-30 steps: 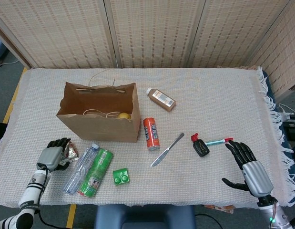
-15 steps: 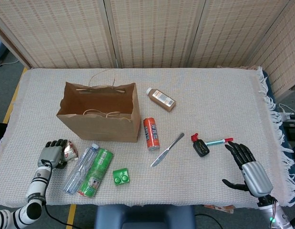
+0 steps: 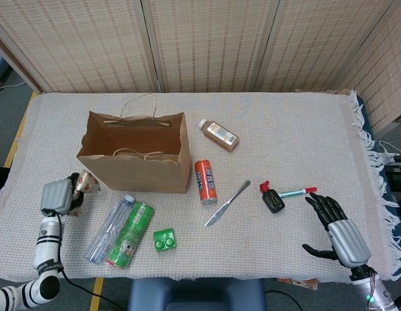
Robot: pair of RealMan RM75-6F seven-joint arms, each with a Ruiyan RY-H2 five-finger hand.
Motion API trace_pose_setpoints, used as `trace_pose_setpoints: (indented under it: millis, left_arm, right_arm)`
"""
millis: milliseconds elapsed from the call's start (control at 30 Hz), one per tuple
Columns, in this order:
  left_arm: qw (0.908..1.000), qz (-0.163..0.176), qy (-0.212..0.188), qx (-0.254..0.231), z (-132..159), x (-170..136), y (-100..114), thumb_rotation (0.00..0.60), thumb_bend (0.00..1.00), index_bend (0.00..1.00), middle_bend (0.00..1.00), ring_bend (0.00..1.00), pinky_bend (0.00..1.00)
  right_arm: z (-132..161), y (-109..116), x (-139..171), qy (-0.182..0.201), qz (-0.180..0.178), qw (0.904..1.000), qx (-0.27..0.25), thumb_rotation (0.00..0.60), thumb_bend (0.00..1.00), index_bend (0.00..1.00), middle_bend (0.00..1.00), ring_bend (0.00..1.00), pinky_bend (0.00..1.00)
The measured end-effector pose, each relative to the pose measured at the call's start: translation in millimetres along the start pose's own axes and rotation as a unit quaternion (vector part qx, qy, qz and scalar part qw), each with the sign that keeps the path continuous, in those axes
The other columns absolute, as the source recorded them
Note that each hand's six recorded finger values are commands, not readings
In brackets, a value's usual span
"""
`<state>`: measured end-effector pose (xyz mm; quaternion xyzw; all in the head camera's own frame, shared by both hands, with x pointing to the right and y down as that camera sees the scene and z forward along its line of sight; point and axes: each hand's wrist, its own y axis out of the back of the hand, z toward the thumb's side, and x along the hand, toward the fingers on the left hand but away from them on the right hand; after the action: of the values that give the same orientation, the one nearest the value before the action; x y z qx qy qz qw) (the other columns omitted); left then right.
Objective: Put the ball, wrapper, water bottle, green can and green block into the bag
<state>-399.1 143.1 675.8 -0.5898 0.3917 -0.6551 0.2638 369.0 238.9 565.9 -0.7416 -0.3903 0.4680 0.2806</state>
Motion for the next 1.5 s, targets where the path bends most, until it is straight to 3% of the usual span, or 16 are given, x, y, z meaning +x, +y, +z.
trace_pose_setpoints:
  millis: [67,167,333,400,467,700,833,967,1167,1500]
  left_arm:
    - [0.9986,0.029,0.001,-0.045,3.0,4.0,16.1,0.6,0.67,0.66,0.73,0.71,0.83]
    - [0.9873,0.076,0.004,-0.139,9.4,11.6,46.6,0.6,0.67,0.65,0.73,0.71,0.83]
    - [0.9478,0.119,0.01,-0.296,28.8,20.4,100.4,0.6,0.67,0.65,0.73,0.71,0.82]
    - [0.936,0.124,-0.001,-0.329,44.0,20.9,120.4,0.6,0.67,0.65,0.73,0.71,0.82]
    - [0.9323,0.127,-0.018,-0.338,59.4,21.1,135.2,0.6,0.67,0.65,0.73,0.71,0.82]
    - [0.945,0.145,-0.093,-0.278,116.1,20.7,167.8,0.6,0.67,0.65,0.73,0.71,0.81]
    - [0.9528,0.159,-0.144,-0.215,145.9,16.4,172.1,0.6,0.67,0.65,0.73,0.71,0.81]
    - [0.9539,0.178,-0.185,-0.155,172.9,16.7,171.6,0.6,0.67,0.65,0.72,0.7,0.8]
    - [0.9532,0.211,-0.188,-0.108,185.6,33.9,176.5,0.6,0.67,0.65,0.72,0.7,0.79]
    - [0.951,0.257,-0.166,-0.048,170.5,65.2,184.5,0.6,0.67,0.65,0.71,0.69,0.78]
  right_arm:
    - [0.2,-0.1,0.1,0.001,0.0,1.0,0.0,0.6,0.02,0.0,0.0,0.0,0.0]
    - [0.7,-0.5,0.3,0.002,0.001,1.0,0.0,0.6,0.02,0.0,0.0,0.0,0.0]
    - [1.5,-0.7,0.5,0.004,0.001,1.0,-0.001,0.6,0.02,0.0,0.0,0.0,0.0]
    - [1.5,-0.7,0.6,0.004,0.001,1.0,-0.002,0.6,0.02,0.0,0.0,0.0,0.0]
    - [1.6,-0.5,0.3,0.004,0.001,1.0,-0.003,0.6,0.02,0.0,0.0,0.0,0.0]
    - [1.0,0.2,0.2,0.003,0.001,1.0,-0.006,0.6,0.02,0.0,0.0,0.0,0.0]
    - [1.0,0.6,-0.1,0.002,0.002,1.0,-0.008,0.6,0.02,0.0,0.0,0.0,0.0]
    - [0.3,1.3,-0.1,0.001,0.004,1.0,-0.009,0.6,0.02,0.0,0.0,0.0,0.0]
    - [-1.5,2.8,0.2,-0.004,0.005,0.9999,-0.012,0.6,0.02,0.0,0.0,0.0,0.0]
    - [-2.1,2.1,0.3,-0.007,0.011,0.9998,-0.012,0.6,0.02,0.0,0.0,0.0,0.0]
